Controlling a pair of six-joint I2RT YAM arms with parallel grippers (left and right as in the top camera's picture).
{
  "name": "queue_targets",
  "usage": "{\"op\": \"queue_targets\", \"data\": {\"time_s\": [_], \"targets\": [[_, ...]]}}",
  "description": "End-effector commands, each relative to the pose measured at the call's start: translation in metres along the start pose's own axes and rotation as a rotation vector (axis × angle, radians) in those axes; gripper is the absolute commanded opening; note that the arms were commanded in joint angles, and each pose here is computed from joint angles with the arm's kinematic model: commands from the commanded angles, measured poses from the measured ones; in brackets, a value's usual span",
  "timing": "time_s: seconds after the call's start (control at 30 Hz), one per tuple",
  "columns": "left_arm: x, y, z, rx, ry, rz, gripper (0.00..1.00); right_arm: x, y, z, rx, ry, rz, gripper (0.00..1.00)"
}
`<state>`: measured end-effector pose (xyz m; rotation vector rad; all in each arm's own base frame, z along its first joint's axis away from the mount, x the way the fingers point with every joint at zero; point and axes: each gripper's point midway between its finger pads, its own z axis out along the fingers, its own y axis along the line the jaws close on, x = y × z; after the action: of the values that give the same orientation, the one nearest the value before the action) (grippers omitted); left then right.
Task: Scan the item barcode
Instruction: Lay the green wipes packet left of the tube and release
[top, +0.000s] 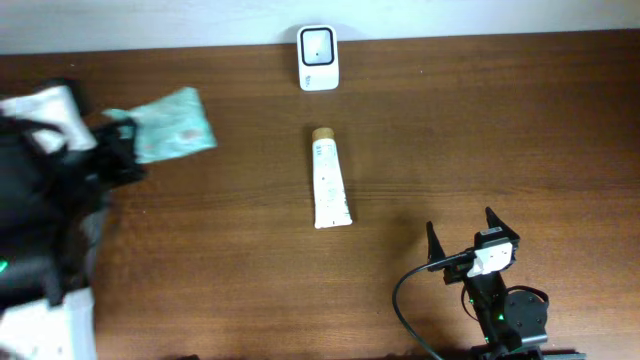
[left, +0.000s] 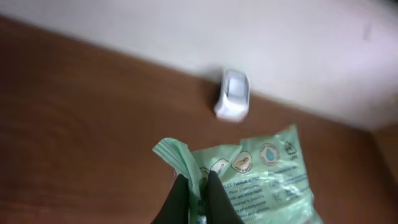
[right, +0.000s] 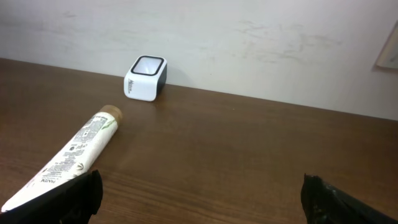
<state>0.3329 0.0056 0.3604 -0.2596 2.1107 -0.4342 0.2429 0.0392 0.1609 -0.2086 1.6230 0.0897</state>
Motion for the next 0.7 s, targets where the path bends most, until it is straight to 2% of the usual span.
{"op": "queue_targets", "data": {"time_s": [0.0,0.13,0.33,0.57,0.67], "targets": [[0.063,-0.002,0.073,-0.028,0.234,0.049,0.00,0.003,0.001,0.000,-0.004,0.003,0.004,0.98],[0.129,-0.019,0.149,0.009,0.430,0.111,0.00,0.003,0.001,0.000,-0.004,0.003,0.004,0.98],[0.212,-0.014,0.217,-0.046,0.648,0.121,0.00,0.003,0.001,0.000,-0.004,0.004,0.004,0.98],[0.253,0.003,0.247,-0.097,0.734,0.110,0.00,0.003,0.001,0.000,-0.004,0.003,0.004,0.98],[0.254,-0.007,0.251,-0.075,0.722,0.130,0.58,0.003,0.001,0.000,-0.004,0.003,0.004,0.98]]}}
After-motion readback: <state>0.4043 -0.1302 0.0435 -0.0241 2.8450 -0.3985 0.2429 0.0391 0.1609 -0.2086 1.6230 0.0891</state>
